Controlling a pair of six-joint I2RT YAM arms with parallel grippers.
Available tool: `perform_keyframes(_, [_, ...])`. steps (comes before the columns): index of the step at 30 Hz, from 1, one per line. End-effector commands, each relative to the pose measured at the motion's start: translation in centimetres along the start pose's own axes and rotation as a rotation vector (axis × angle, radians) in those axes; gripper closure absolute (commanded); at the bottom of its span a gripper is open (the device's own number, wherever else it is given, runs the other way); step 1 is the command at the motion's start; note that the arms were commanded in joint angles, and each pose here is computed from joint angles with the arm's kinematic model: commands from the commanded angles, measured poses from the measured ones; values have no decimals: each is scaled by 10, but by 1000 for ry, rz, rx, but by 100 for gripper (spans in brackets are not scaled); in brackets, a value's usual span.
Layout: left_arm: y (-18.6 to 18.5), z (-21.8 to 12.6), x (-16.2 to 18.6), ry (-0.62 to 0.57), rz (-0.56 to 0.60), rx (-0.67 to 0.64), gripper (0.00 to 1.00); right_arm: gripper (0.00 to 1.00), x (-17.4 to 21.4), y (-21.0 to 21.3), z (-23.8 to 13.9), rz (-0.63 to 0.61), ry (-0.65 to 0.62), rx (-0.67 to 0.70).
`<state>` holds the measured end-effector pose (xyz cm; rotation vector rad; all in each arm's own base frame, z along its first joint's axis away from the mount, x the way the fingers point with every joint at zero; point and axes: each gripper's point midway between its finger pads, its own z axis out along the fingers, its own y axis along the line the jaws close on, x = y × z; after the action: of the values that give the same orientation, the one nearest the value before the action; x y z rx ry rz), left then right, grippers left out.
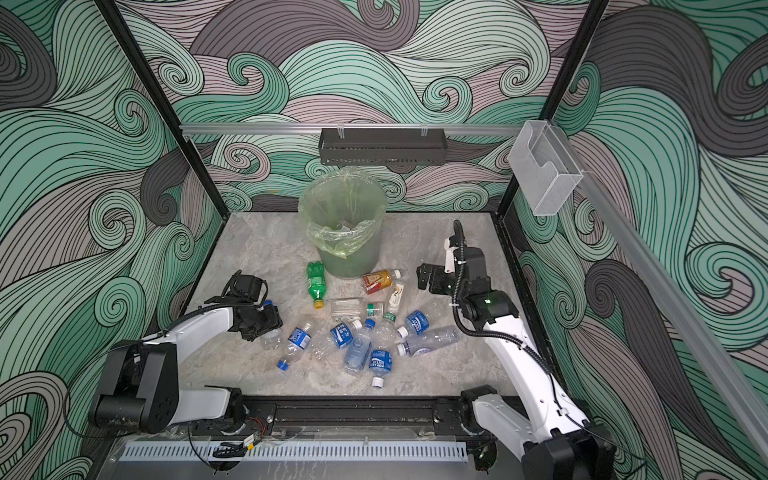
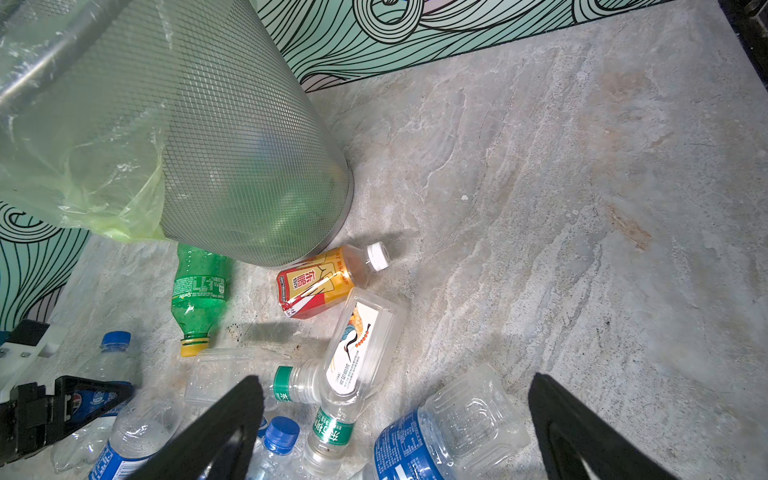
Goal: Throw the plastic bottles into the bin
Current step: 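Close left gripper around the blue-labeled Pepsi bottle, then lift Pepsi bottle with left gripper, carry over bin and release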
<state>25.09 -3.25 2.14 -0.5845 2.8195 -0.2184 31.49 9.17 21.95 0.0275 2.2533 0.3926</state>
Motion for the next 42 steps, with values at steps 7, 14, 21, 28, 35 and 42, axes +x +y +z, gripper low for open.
perform_keyframes(7, [1,-29,-17,-120,-3,-11,41,0,4,-1,6,23,12,-5])
perform_keyframes(14, [-10,-51,-27,-171,3,38,44,0,9,-2,7,24,21,-5])
perform_keyframes(21, [-34,-93,-45,-249,76,131,47,0,20,-6,18,29,64,0])
perform_keyframes(28, [-52,-135,-61,-345,171,194,48,0,27,-6,27,42,90,-9])
perform_keyframes(35, [-84,-180,-84,-499,241,343,49,0,31,-3,33,53,113,-27])
perform_keyframes(42, [-134,-233,-103,-576,364,550,52,0,37,-3,33,63,127,-31])
